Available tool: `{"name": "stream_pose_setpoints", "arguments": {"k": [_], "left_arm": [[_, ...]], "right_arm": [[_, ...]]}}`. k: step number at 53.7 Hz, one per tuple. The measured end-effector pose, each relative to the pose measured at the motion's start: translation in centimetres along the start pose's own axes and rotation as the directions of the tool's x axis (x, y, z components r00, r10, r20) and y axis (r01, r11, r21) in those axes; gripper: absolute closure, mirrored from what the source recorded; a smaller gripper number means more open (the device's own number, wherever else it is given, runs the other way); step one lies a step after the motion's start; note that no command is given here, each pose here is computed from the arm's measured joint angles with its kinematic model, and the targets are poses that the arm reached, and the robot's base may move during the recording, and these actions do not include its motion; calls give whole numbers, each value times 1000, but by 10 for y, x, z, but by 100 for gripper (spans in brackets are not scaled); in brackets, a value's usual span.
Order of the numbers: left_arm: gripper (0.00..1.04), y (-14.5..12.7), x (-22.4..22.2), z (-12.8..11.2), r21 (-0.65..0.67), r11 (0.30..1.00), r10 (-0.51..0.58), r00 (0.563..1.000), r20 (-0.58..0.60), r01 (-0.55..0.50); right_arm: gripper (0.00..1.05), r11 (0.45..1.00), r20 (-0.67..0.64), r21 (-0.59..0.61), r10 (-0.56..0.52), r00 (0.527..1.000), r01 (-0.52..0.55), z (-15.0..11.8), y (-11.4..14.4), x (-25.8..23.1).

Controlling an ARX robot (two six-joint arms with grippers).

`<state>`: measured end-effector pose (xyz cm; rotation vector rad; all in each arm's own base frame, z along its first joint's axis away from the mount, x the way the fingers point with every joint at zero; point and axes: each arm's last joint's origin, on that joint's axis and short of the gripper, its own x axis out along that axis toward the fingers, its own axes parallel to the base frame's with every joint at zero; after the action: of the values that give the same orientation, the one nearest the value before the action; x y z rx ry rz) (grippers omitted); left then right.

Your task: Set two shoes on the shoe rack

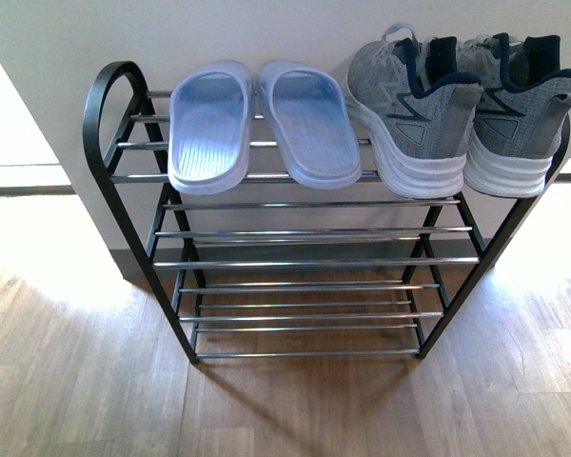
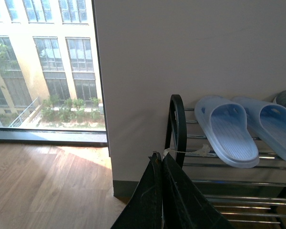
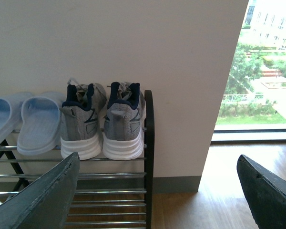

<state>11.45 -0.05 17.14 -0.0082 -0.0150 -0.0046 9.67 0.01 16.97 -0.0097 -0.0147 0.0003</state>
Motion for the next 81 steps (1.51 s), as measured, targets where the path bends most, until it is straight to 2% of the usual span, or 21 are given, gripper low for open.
{"name": "stream_pose_setpoints", "arguments": {"k": [19,23,41,62,81], "left_arm": [[104,0,-7,-1,0,1000,0,1000,0,0],[104,0,-13,-5,0,1000,0,999,-35,0],[103,0,-17,-4,0,1000,2,1000,-18,-2],[10,0,-17,-4,0,1000,2,1000,-17,-2],[9,0,-17,-4,2,1000,2,1000,-17,-2]], "right_arm": [[9,1000,0,0,0,1000,0,0,0,0],[9,1000,0,0,0,1000,0,0,0,0],[9,1000,0,0,0,1000,0,0,0,0],[9,1000,0,0,0,1000,0,0,0,0],[9,1000,0,2,0,1000,0,0,0,0]]}}
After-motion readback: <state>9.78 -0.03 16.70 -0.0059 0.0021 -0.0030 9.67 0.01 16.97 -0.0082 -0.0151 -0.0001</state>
